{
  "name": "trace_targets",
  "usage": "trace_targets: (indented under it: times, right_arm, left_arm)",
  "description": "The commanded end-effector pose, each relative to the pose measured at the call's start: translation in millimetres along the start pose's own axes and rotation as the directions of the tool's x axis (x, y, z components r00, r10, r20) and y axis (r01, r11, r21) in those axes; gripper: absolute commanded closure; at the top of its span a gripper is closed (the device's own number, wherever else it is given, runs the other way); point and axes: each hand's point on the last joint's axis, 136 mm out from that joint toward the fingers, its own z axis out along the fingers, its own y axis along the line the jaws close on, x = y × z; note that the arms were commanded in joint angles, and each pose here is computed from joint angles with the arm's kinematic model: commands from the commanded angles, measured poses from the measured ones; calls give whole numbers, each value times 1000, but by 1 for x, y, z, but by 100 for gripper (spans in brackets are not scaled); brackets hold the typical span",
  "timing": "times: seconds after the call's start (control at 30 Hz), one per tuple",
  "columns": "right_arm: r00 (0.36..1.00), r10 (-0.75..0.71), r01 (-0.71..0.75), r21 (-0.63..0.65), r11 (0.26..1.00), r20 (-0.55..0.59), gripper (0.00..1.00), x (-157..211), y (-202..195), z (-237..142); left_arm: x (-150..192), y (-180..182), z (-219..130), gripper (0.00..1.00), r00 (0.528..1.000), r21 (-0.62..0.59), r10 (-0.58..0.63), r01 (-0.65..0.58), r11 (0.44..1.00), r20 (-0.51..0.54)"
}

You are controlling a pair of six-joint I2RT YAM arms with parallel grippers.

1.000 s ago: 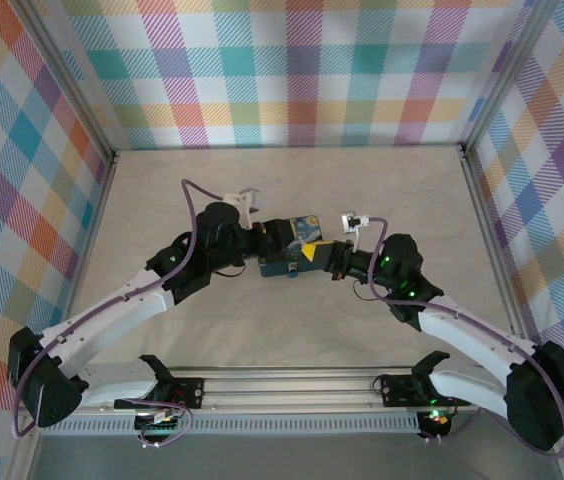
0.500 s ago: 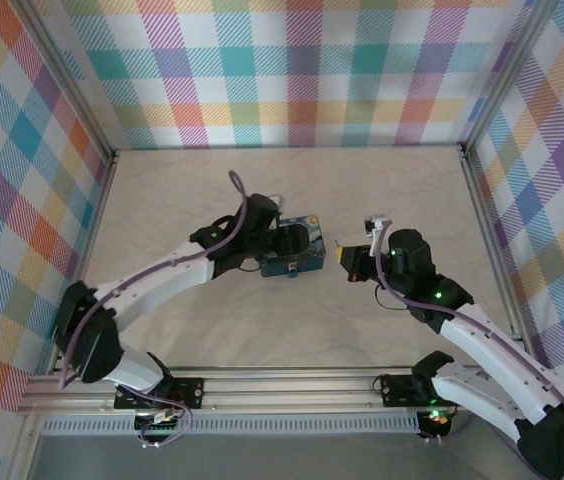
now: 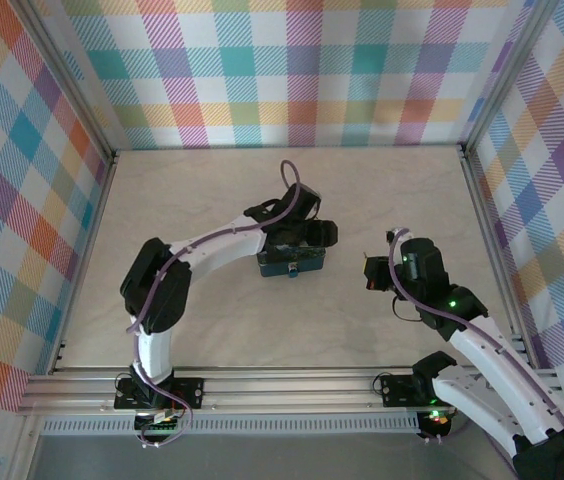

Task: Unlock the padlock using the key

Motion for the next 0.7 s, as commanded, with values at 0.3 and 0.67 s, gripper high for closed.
trace_targets:
  times: [0.3, 0.67]
  right_arm:
    - [999, -9, 11, 67, 998, -34, 100, 9, -15, 4]
    - [999, -6, 9, 75, 997, -40, 100, 10, -18, 6]
  left_arm:
    - [33, -8, 14, 33, 990, -36, 78, -82, 996, -113]
    - [66, 14, -2, 32, 982, -68, 57, -70, 995, -180]
